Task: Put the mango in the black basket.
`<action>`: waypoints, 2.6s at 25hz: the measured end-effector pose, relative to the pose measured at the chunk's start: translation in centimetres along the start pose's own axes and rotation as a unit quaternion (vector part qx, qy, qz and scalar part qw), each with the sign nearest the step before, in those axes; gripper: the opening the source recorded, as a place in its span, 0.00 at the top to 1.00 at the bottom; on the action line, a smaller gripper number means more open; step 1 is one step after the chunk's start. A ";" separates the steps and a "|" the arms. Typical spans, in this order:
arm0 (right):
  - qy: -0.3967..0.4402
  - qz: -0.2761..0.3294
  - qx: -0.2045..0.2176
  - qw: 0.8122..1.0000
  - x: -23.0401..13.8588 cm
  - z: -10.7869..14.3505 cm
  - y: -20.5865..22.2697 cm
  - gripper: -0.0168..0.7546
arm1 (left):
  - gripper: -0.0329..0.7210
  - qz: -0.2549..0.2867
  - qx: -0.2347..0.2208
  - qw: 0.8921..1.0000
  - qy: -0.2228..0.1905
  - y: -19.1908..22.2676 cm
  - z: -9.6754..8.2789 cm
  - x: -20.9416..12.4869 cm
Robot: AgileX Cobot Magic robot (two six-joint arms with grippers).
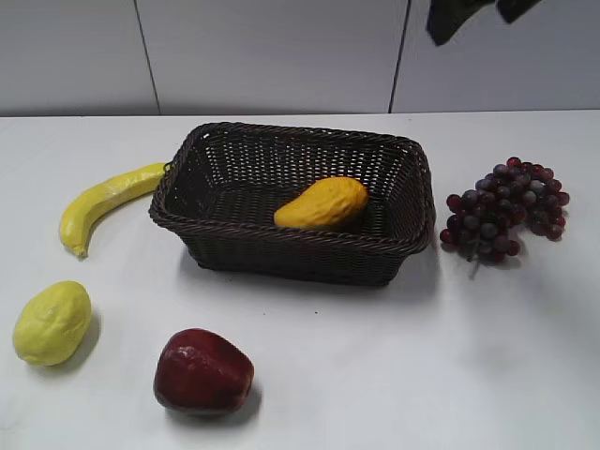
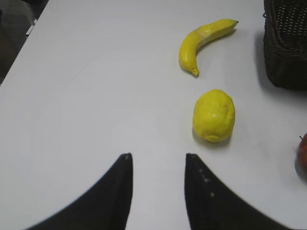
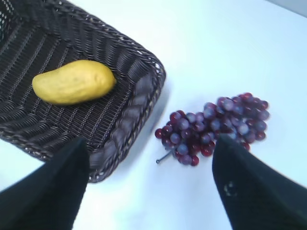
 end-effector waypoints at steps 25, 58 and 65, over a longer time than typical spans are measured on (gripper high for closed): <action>0.046 -0.161 -0.035 0.985 -31.4 2.5 -11.2 0.21 | 0.60 0.000 0.000 1.000 0.000 0.0 0.0 0.0; 0.062 -0.177 -0.051 0.981 -33.7 2.9 -8.3 0.21 | 0.60 0.000 0.000 1.000 0.000 0.0 0.0 0.0; 0.140 -0.234 -0.132 0.953 -35.6 2.7 -10.0 0.21 | 0.60 0.000 0.000 1.000 0.000 0.0 0.0 0.0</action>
Point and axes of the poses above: a point on each arm's last joint axis where the gripper is mounted, y pointing out along that axis toward the gripper, z along the wrist's bending axis when the last joint is at zero, x = y × z, the point moved 2 cm from there along y, pointing out along that axis toward the gripper, and after that the axes turned 4 degrees about -y, right-handed, at the moved point
